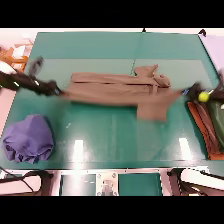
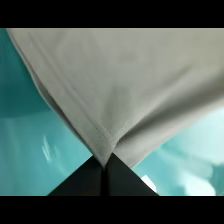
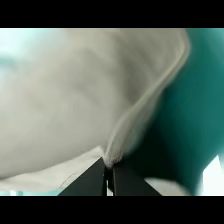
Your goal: Fold the shirts.
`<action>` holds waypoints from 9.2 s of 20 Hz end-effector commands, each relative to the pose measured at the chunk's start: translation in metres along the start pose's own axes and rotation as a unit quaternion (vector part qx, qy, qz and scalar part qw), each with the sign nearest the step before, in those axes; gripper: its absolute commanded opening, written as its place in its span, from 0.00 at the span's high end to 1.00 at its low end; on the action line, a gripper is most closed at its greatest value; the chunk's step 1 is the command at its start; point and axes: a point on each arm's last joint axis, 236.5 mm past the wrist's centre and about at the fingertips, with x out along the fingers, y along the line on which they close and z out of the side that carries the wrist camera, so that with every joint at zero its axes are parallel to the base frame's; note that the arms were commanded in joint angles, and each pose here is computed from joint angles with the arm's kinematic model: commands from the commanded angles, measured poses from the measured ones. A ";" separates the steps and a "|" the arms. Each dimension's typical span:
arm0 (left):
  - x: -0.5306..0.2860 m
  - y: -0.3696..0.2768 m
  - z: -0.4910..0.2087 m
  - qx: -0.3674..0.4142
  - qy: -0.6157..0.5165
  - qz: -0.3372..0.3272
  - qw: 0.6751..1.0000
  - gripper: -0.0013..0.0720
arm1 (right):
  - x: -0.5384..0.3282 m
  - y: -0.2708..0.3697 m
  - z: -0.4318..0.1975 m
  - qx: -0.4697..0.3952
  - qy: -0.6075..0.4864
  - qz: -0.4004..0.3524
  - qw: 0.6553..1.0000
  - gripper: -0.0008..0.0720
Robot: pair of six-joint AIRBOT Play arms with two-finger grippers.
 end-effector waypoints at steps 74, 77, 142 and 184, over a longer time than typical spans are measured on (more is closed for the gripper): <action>0.081 0.063 -0.090 -0.193 0.273 0.009 0.943 0.39 | 0.029 -0.116 -0.035 0.032 0.180 -0.233 0.955 0.62; 0.057 0.064 -0.133 -0.206 0.269 0.056 0.939 0.39 | -0.012 -0.119 -0.082 0.079 0.191 -0.239 0.949 0.62; 0.038 0.030 -0.022 -0.120 -0.072 0.090 0.986 0.95 | 0.029 -0.030 -0.063 0.204 0.035 -0.085 0.975 0.96; 0.227 -0.165 0.027 0.041 -0.057 -0.069 0.995 0.95 | 0.076 0.019 -0.010 -0.106 0.258 0.019 0.960 0.96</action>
